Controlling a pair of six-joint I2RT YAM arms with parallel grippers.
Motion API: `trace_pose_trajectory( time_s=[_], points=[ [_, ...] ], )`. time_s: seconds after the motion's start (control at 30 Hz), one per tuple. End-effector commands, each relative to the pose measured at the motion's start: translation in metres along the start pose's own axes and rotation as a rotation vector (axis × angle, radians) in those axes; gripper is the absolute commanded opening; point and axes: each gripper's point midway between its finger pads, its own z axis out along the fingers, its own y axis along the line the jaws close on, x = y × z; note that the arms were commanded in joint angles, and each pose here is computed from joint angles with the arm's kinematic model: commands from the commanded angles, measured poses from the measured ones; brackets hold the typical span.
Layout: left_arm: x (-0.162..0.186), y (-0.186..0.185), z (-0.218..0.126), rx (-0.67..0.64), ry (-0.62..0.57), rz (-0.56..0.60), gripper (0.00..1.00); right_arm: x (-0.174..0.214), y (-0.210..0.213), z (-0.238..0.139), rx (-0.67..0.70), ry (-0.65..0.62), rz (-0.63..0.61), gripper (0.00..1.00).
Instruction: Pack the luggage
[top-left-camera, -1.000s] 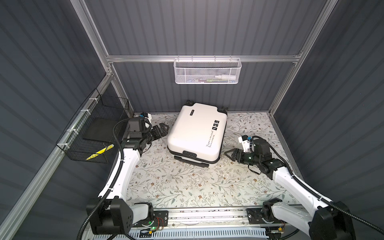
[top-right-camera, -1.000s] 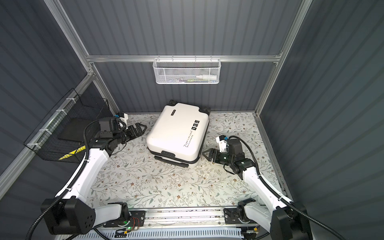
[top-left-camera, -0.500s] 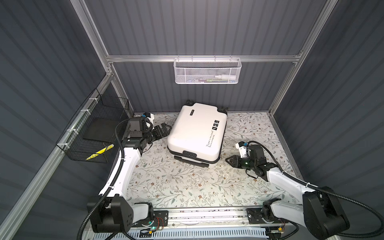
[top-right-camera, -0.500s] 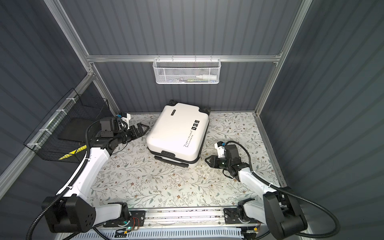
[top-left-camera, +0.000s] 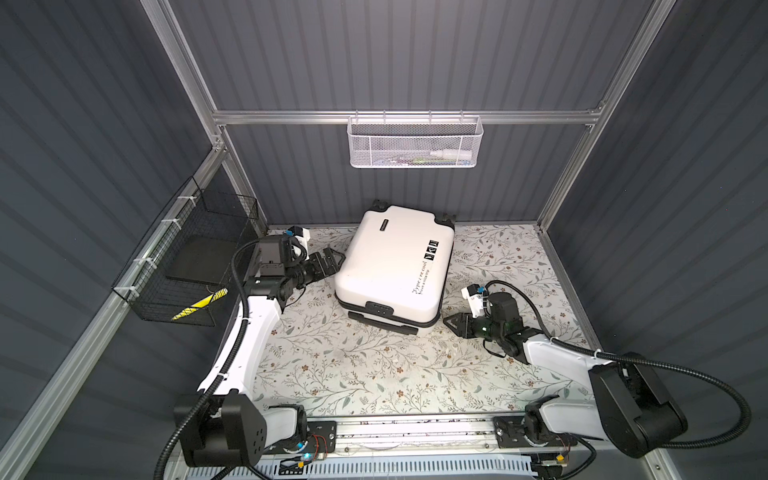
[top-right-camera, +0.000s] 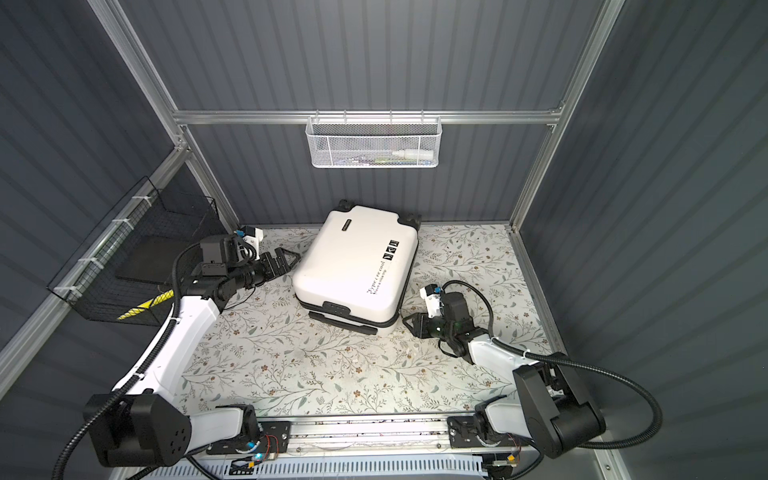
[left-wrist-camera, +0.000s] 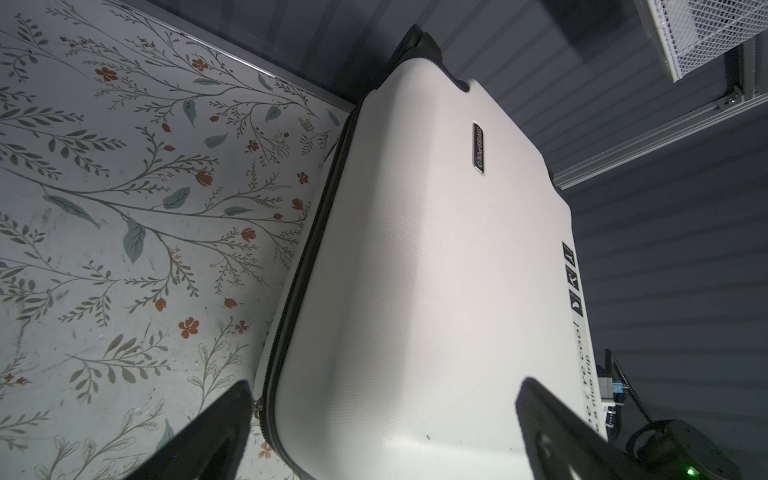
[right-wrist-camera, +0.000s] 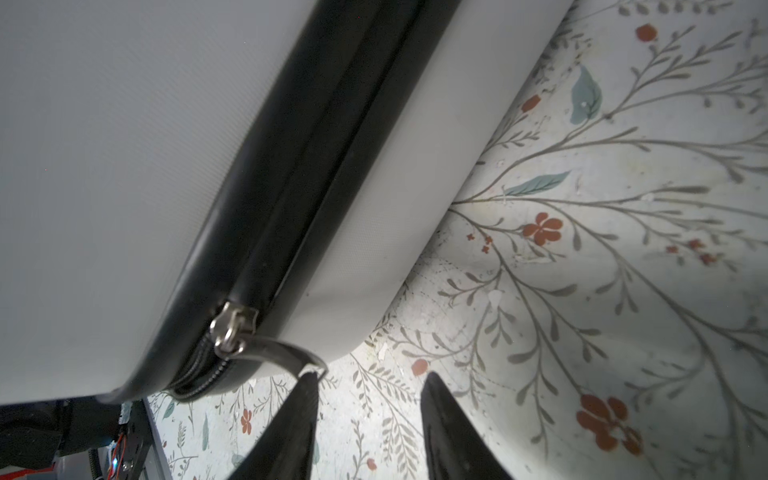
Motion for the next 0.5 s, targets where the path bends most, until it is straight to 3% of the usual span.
trace_pose_trajectory(
  time_s=[0.0,0.47],
  points=[
    [0.0014,-0.0061,-0.0058,0.026,-0.006,-0.007,1.00,-0.0026,0.0006,0.0048,0.019,-0.029,-0.050,0.45],
    [0.0046,-0.0060,-0.0066,0.030,-0.005,-0.014,1.00,-0.0028,0.0023,0.0041,0.043,-0.033,-0.072,0.46]
  ],
)
